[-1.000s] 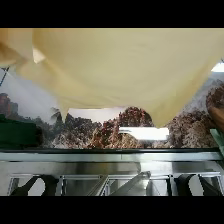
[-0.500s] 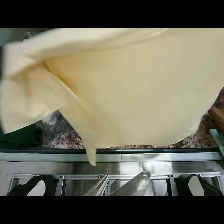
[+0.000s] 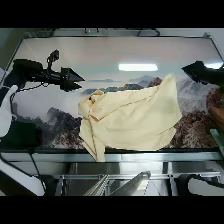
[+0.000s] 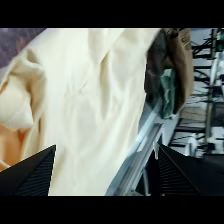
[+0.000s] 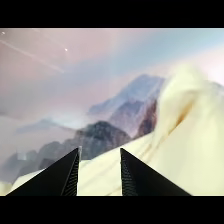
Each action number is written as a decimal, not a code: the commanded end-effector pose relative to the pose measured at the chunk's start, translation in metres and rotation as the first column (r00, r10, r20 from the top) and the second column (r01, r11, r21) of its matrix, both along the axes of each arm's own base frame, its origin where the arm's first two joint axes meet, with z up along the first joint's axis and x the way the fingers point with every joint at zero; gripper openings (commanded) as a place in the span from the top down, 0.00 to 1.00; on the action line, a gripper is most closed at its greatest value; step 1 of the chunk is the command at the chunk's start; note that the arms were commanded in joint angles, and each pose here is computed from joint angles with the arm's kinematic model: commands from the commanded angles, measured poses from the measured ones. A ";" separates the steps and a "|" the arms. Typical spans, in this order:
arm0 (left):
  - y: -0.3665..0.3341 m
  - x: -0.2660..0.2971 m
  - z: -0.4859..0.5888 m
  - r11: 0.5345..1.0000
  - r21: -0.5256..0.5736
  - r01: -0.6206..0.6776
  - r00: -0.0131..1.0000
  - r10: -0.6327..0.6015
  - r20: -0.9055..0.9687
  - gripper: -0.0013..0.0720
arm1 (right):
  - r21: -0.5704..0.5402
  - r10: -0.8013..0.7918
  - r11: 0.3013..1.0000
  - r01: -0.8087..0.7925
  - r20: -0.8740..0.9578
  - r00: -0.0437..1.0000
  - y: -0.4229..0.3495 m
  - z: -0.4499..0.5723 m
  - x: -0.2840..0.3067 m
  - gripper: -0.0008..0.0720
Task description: Fold the shirts.
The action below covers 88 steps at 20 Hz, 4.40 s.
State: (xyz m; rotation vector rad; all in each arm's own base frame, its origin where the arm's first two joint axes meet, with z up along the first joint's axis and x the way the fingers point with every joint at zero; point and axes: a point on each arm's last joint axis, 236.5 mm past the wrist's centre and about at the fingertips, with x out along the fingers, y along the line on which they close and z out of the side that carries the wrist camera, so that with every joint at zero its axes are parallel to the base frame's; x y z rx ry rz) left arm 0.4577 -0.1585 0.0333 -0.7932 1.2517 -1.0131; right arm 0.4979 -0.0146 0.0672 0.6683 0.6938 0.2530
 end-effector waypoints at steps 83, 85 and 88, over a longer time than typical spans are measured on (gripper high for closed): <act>0.053 -0.079 0.275 0.954 0.237 -0.182 0.699 -0.044 0.714 0.95 | -0.247 0.157 0.969 -0.033 0.503 0.850 -0.013 0.292 -0.134 0.96; 0.045 -0.029 0.216 0.950 0.275 -0.146 0.770 -0.065 0.634 0.95 | -0.136 0.105 0.989 -0.062 0.339 0.935 -0.027 0.195 -0.094 0.96; 0.025 0.024 0.142 0.959 0.280 -0.039 0.838 -0.121 0.532 0.95 | -0.041 0.017 0.999 -0.011 0.152 0.988 -0.043 0.063 -0.053 0.96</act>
